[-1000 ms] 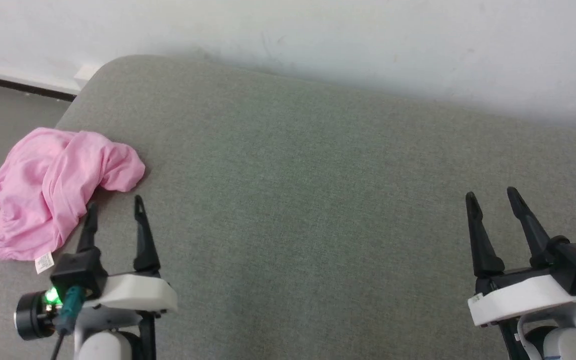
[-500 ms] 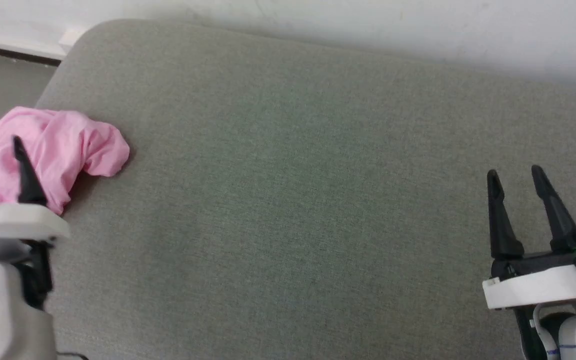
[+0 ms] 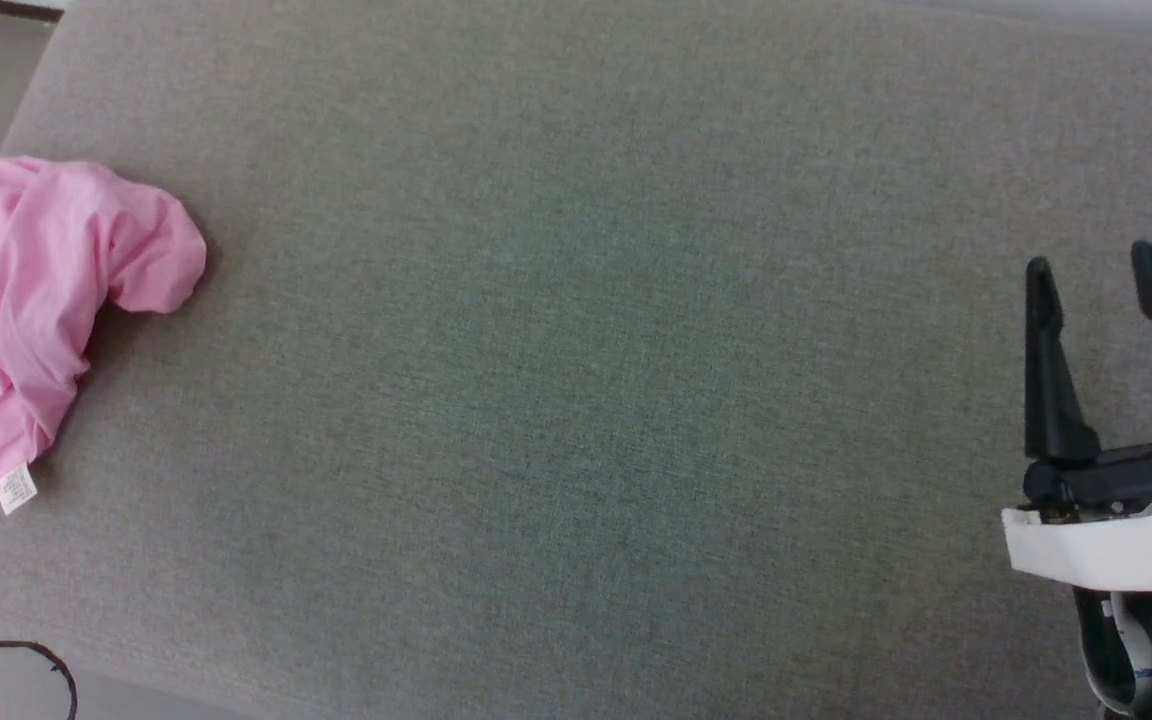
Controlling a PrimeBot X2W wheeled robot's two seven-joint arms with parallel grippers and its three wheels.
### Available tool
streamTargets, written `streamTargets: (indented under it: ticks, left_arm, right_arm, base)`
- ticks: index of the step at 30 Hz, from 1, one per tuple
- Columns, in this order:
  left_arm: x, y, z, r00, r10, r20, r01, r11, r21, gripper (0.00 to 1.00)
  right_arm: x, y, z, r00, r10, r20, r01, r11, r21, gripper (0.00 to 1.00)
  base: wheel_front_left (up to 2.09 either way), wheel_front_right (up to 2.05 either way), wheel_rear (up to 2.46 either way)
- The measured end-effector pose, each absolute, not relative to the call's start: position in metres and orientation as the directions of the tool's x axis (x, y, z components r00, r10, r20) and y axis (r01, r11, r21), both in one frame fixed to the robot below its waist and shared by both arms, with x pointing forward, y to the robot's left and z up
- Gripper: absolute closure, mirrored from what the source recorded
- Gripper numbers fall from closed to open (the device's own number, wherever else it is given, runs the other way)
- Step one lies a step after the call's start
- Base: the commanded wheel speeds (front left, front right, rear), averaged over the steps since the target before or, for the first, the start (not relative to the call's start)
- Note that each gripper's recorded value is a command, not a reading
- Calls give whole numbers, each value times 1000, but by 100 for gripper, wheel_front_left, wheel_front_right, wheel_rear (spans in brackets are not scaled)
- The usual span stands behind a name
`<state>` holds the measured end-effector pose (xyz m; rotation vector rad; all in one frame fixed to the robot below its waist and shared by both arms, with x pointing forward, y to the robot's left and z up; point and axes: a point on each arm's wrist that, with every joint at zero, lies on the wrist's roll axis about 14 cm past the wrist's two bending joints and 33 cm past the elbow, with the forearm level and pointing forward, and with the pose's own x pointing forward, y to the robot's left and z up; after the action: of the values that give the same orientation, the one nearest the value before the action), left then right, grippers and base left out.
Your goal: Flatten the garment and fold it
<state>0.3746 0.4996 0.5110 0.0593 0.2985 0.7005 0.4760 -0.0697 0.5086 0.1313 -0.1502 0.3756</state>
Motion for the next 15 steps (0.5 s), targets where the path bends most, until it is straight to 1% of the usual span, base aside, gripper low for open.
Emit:
streamTargets:
  ticks: [4, 10, 15]
  left_arm:
    - [375, 501, 483, 676, 622, -395, -615, 772, 162, 0]
    - [372, 504, 454, 585, 585, -562, -614, 772, 165, 0]
    - [373, 502, 435, 521, 549, -654, -626, 766, 145, 0]
  right_arm:
    - [482, -64, 510, 904, 379, 197, -400, 913, 82, 0]
    - [489, -52, 509, 878, 419, 233, -446, 892, 76, 0]
    - [494, -46, 500, 863, 446, 238, -471, 880, 56, 0]
  base:
    - [0, 0, 0]
    - [0, 0, 0]
    - [0, 0, 0]
